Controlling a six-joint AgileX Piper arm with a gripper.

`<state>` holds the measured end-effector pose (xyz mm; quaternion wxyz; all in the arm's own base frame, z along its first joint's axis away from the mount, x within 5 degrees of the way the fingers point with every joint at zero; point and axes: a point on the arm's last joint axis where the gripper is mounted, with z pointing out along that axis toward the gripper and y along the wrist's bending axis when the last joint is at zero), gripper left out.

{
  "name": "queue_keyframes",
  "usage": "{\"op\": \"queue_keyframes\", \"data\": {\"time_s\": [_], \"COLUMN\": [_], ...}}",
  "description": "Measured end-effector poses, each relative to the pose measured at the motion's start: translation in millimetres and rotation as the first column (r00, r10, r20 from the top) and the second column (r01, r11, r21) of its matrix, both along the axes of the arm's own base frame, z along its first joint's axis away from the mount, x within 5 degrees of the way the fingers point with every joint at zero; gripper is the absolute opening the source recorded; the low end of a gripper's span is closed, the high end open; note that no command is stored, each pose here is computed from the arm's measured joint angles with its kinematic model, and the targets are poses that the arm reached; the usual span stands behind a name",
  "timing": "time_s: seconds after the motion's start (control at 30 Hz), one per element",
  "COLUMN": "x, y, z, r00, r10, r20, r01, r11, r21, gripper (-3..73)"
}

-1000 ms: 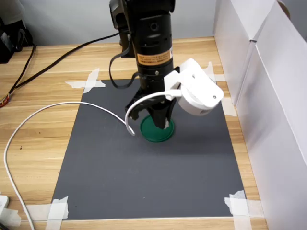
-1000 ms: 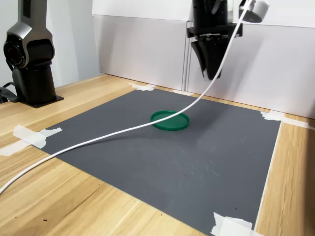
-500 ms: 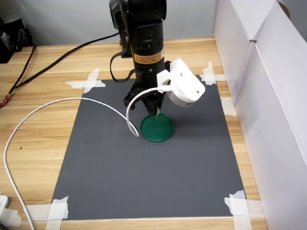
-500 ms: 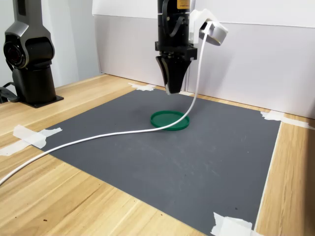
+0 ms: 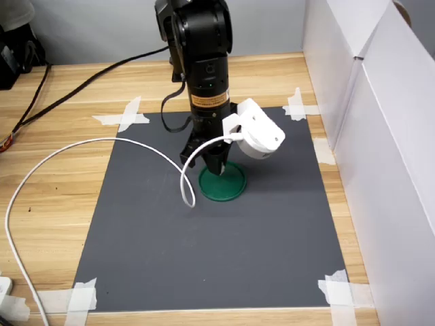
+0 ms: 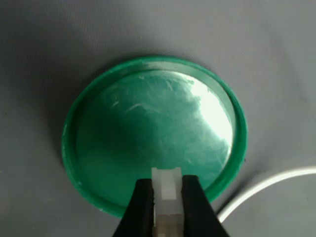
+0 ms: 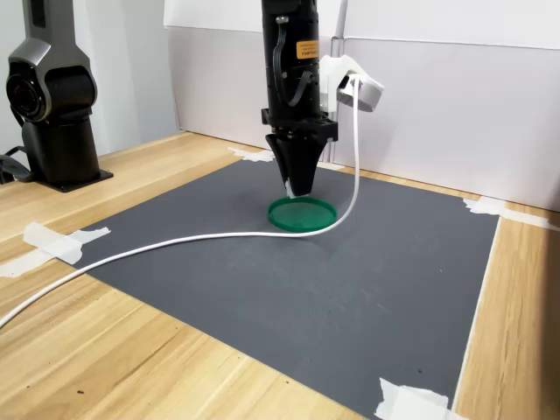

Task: Grasp a white terminal and put it in the green lid.

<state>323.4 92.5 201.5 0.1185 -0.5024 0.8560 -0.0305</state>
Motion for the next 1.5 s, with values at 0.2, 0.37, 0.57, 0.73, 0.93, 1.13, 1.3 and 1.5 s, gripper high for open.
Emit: {"op": "queue_keyframes", "data": {"time_s": [0.2, 0.37, 0.57, 0.73, 0.93, 1.13, 1.3, 1.5], "x": [-0.2, -1.0, 1.0, 0.1, -13.3, -43.3, -76.9, -126.5], "y": [0.3, 3.8, 5.0, 4.3, -0.2, -24.3, -56.0, -78.3], "z": [-2.5, -2.4, -1.9, 13.1, 70.9, 130.4, 157.6, 163.7], "r00": [1.000, 0.998, 0.998, 0.997, 0.957, 0.858, 0.721, 0.583], "r10": [0.024, 0.052, 0.065, 0.031, -0.061, -0.230, -0.375, -0.496], "r20": [-0.014, -0.018, 0.005, 0.071, 0.282, 0.460, 0.583, 0.644], "r01": [-0.024, -0.052, -0.065, -0.035, 0.018, 0.086, 0.133, 0.171], "r11": [1.000, 0.998, 0.997, 0.998, 0.988, 0.946, 0.900, 0.849], "r21": [-0.005, 0.027, 0.037, 0.058, 0.151, 0.313, 0.414, 0.500], "gripper": [10.7, 25.3, 51.1, 56.5, 41.4, 5.1, -1.0, -1.4]}}
